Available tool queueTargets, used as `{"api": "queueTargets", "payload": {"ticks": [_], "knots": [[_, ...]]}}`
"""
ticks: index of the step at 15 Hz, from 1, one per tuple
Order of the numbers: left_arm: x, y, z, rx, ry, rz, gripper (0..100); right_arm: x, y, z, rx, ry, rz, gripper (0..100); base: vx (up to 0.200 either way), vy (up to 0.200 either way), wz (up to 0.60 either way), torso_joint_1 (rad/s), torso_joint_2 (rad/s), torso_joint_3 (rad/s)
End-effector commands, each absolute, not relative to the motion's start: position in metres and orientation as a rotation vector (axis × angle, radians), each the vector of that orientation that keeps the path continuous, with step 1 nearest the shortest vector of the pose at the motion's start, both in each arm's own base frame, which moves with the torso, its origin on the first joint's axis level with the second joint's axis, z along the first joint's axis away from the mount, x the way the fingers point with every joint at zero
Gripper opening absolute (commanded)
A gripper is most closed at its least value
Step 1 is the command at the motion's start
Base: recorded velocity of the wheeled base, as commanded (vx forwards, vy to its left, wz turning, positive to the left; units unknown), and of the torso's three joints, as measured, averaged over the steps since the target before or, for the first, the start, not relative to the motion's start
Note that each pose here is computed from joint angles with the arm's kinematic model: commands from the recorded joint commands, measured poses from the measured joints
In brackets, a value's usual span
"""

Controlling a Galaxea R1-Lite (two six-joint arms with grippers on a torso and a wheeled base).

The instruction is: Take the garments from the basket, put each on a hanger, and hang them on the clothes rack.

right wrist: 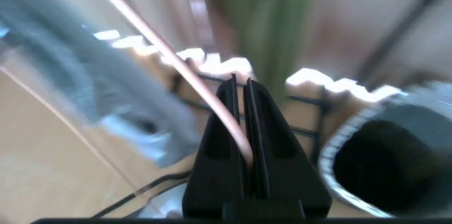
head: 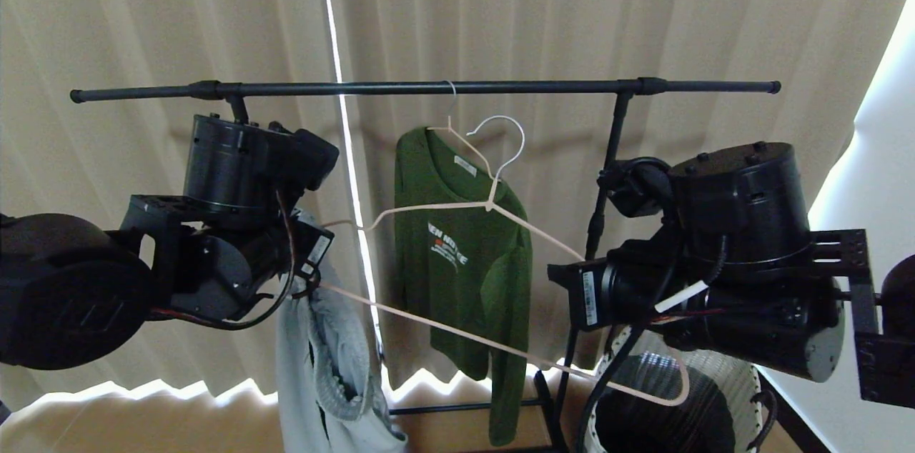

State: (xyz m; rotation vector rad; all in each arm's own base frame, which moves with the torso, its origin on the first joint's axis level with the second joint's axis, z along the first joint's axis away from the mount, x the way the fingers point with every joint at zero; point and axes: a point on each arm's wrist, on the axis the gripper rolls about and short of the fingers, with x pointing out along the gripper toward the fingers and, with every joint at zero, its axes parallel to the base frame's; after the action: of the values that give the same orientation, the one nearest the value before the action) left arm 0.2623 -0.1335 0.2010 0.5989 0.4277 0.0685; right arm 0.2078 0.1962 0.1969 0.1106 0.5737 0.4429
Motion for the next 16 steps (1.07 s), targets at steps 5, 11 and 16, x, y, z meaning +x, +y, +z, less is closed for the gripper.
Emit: {"api": "queueTargets", "payload": {"ticks": [5,11,16], "knots": [[0.269,-0.132,0.199,0.597,0.434,0.089,0,0.172,0.184,0.229,0.193,0.549,0.727,0,0.000,0.000,0.00,0.000,0.00,0.000],[0.275,-0.134,0.209,0.576,0.404,0.099,0,0.189,0.199,0.197,0.113,0.609,0.566,0,0.000,0.000,0.00,0.000,0.00,0.000],[0.289,-0.131,0.206,0.572,0.415,0.127,0,0.183,0.213,0.185,0.067,0.651,0.587,0,0.000,0.000,0.00,0.000,0.00,0.000]]}}
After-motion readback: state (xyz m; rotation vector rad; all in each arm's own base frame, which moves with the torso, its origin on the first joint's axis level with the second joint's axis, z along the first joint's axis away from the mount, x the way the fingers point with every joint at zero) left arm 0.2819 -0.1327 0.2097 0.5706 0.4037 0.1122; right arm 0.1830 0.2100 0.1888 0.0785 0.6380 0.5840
